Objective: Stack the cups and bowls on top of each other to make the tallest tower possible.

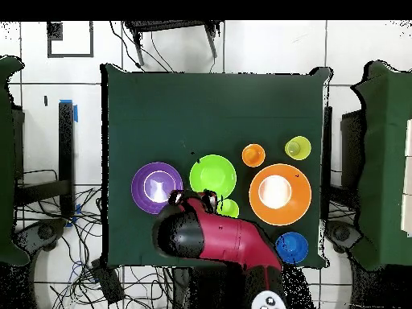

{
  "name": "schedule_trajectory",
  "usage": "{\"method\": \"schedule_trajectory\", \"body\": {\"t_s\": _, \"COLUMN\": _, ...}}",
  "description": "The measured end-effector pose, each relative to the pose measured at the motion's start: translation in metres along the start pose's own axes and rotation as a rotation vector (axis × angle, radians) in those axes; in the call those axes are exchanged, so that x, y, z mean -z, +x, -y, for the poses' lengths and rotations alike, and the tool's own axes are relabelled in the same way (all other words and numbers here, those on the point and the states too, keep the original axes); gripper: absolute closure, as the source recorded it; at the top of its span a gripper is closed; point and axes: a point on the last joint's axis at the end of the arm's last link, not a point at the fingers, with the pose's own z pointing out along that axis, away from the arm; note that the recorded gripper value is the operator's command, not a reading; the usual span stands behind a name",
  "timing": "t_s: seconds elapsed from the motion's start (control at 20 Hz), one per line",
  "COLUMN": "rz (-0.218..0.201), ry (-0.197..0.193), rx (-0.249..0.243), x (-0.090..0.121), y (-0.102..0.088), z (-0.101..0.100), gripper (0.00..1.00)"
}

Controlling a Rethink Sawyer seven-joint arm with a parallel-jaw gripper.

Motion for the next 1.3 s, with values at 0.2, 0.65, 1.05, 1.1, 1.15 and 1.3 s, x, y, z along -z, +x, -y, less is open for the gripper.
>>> {"method": "schedule_trajectory", "body": {"t_s": 0.2, "rz": -0.008, "ry": -0.004, "rx": 0.006, "x": -0.02, "y": -0.003, "z": 0.012, "gripper": 0.0}}
{"method": "schedule_trajectory", "body": {"t_s": 0.65, "rz": -0.037, "ry": -0.021, "rx": 0.028, "x": -0.062, "y": -0.012, "z": 0.035, "gripper": 0.0}}
{"method": "schedule_trajectory", "body": {"t_s": 1.05, "rz": -0.053, "ry": -0.054, "rx": 0.026, "x": -0.101, "y": -0.02, "z": 0.059, "gripper": 0.0}}
{"method": "schedule_trajectory", "body": {"t_s": 1.1, "rz": -0.055, "ry": -0.057, "rx": 0.026, "x": -0.105, "y": -0.02, "z": 0.061, "gripper": 0.0}}
{"method": "schedule_trajectory", "body": {"t_s": 1.15, "rz": -0.057, "ry": -0.061, "rx": 0.026, "x": -0.111, "y": -0.021, "z": 0.065, "gripper": 0.0}}
{"method": "schedule_trajectory", "body": {"t_s": 1.3, "rz": -0.059, "ry": -0.071, "rx": 0.024, "x": -0.125, "y": -0.022, "z": 0.075, "gripper": 0.0}}
